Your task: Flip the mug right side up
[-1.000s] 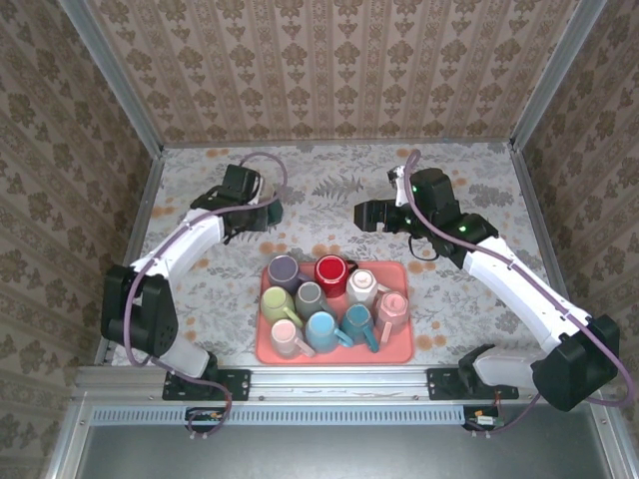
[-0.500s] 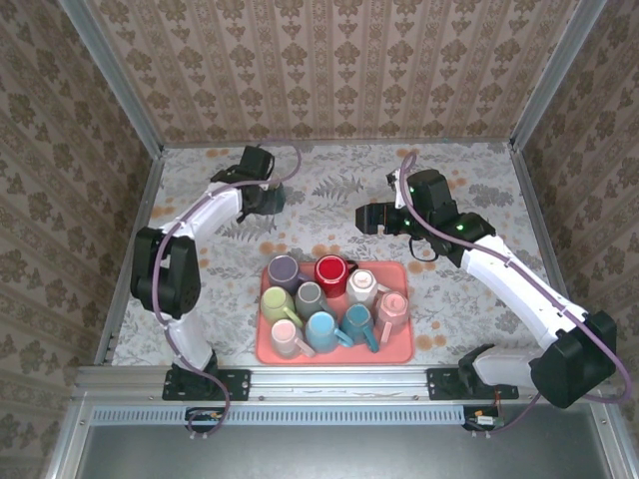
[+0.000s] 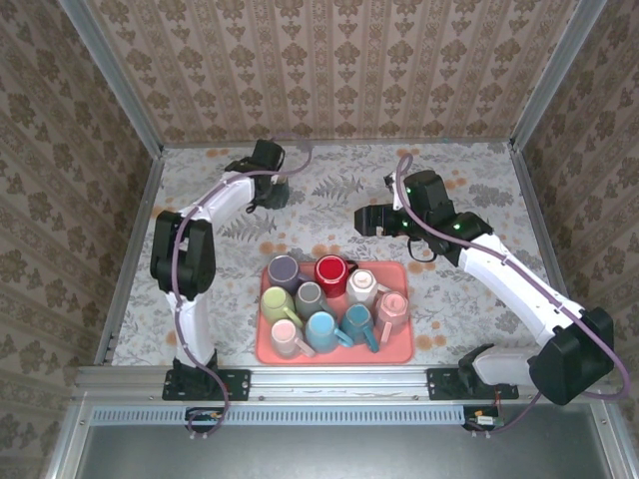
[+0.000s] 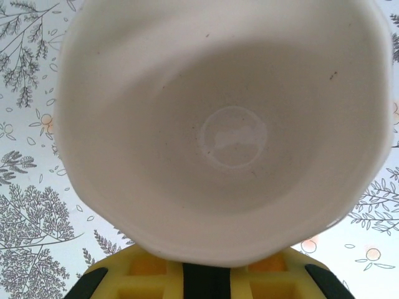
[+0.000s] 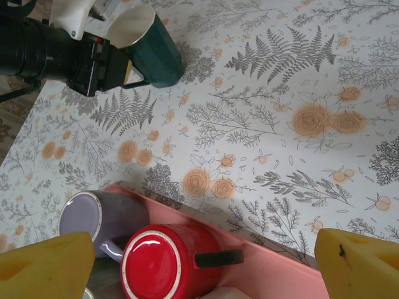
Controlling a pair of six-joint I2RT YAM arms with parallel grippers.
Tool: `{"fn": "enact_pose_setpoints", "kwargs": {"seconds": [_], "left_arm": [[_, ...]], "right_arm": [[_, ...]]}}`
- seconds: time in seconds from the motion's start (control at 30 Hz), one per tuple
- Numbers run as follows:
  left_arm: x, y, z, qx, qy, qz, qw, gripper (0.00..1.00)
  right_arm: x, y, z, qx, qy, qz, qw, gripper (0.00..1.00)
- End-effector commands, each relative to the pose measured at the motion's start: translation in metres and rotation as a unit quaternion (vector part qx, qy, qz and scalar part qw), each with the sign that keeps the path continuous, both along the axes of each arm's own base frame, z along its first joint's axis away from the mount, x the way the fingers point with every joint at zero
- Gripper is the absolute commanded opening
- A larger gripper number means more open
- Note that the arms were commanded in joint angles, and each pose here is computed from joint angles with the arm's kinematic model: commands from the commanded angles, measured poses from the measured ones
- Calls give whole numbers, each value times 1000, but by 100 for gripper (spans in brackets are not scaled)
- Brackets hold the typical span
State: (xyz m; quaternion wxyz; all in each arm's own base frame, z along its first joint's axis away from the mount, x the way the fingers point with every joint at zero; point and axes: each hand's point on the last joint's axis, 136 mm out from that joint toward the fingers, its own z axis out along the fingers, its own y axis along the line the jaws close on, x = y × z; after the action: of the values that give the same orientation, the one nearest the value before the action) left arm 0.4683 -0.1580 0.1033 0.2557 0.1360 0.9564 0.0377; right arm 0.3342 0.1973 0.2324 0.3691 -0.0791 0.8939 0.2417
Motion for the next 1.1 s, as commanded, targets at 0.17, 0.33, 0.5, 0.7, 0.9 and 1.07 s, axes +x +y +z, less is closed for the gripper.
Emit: {"fn": "enact_pose_setpoints", "kwargs": {"seconds": [0.17, 0.33, 0.5, 0.7, 0.9, 1.07], "left_arm": [[13, -4, 14, 4, -30, -5, 1000, 15], [10, 0, 16, 13, -33, 2, 999, 43], [4, 7, 26, 14, -48, 12, 999, 53], [-2, 16, 35, 1, -54, 19, 998, 57], [-5, 26, 21, -13, -34, 31, 999, 57], [-4, 34, 16, -43, -27, 45, 998, 57]], "right_arm": [[2, 3, 6, -18, -2, 11, 1000, 92], [2, 8, 7, -14, 1, 20, 1000, 93], [0, 10, 13, -12, -1, 25, 1000, 93], [-4, 13, 20, -13, -1, 32, 999, 92], [-12, 17, 30, -15, -3, 42, 999, 93], [-19, 17, 37, -17, -6, 53, 998, 93]]}}
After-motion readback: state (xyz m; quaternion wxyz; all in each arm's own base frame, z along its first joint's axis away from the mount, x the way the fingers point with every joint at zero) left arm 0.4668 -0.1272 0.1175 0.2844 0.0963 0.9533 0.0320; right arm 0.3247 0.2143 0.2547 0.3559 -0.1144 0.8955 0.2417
